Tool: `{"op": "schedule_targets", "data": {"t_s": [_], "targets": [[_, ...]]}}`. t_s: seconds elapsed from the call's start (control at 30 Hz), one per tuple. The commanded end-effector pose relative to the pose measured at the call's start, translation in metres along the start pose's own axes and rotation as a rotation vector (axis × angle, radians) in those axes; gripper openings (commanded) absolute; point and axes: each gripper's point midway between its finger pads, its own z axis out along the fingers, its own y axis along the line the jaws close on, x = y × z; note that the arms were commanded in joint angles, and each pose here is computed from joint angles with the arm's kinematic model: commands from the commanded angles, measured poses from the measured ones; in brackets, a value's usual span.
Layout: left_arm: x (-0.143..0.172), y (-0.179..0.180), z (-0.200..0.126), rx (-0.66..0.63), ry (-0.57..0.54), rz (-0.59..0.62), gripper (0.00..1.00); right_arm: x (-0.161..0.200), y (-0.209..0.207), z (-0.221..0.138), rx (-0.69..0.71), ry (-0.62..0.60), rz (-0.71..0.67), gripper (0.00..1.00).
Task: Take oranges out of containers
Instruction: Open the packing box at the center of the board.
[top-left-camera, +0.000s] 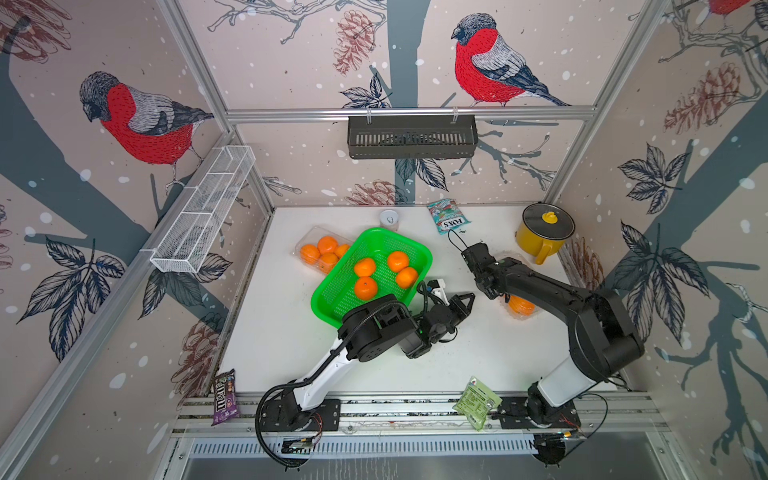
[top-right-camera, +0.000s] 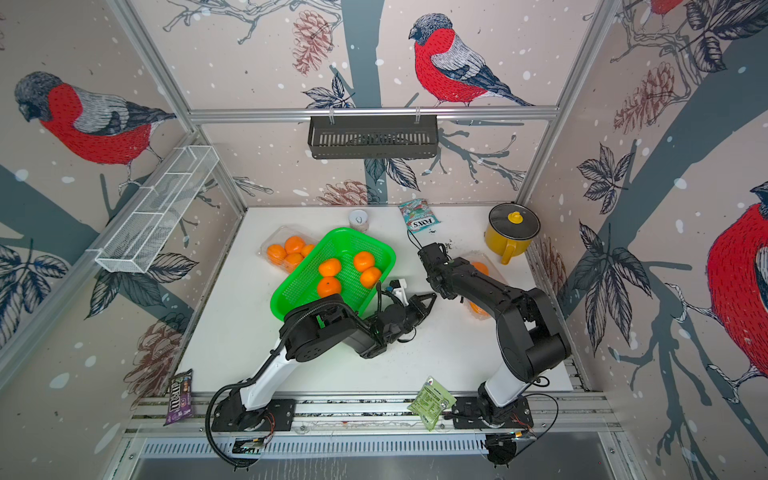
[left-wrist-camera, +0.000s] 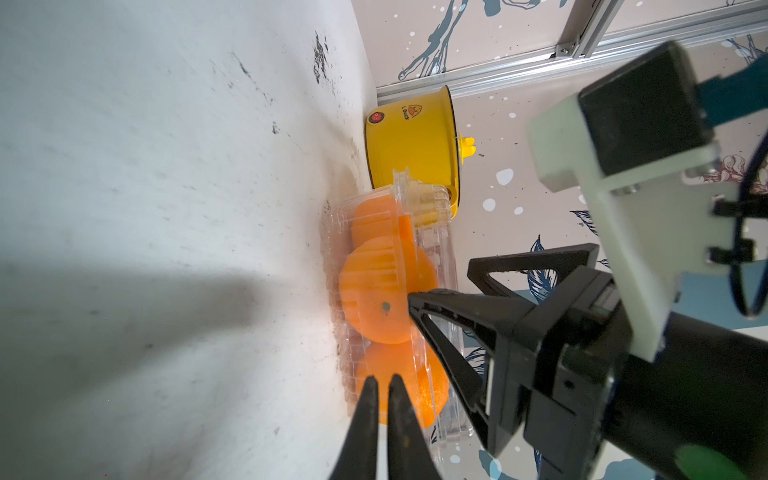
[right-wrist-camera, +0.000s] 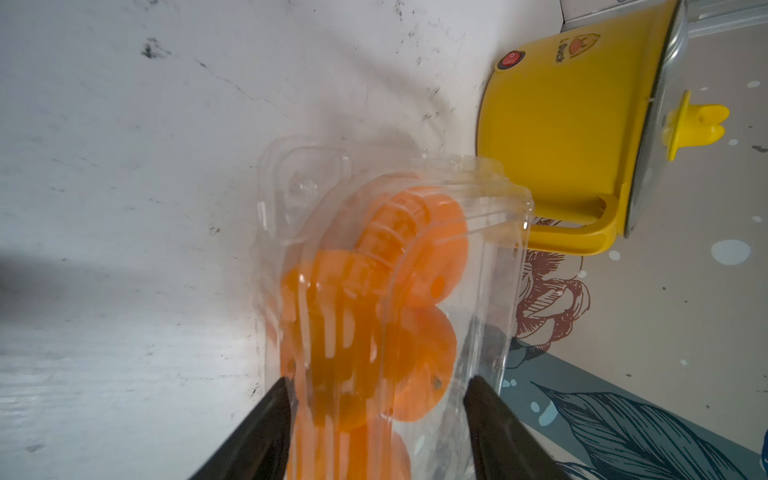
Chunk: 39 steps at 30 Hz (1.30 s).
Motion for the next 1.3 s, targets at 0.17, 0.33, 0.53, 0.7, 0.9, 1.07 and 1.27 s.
{"op": "schedule_targets", "data": {"t_s": [0.17,0.33,0.53,0.7,0.9,1.07,1.27], "targets": [[-0.002,-0.011,-0.001,0.05,-0.003,-0.014,0.09,0.002,-0.002,0.009,0.078,0.046,-0.007,0.5],[-0.002,-0.012,-0.001,0.051,-0.002,-0.011,0.13,-0.002,-0.003,0.005,0.073,0.04,-0.003,0.25],[-0.001,-0.016,-0.001,0.056,0.009,-0.004,0.25,-0.009,-0.004,-0.016,-0.024,-0.045,0.075,0.12],[0.001,-0.021,-0.001,0.059,0.021,0.013,0.33,-0.007,0.002,-0.027,-0.095,-0.09,0.108,0.06],[0.004,-0.034,-0.006,0.086,0.035,0.023,0.39,-0.001,0.023,-0.035,-0.184,-0.11,0.135,0.06],[0.009,-0.047,-0.007,0.108,0.061,0.041,0.42,0.001,0.036,-0.041,-0.25,-0.134,0.164,0.06],[0.021,-0.047,0.006,0.089,0.091,0.048,0.42,-0.004,0.036,-0.054,-0.303,-0.172,0.189,0.05]]}}
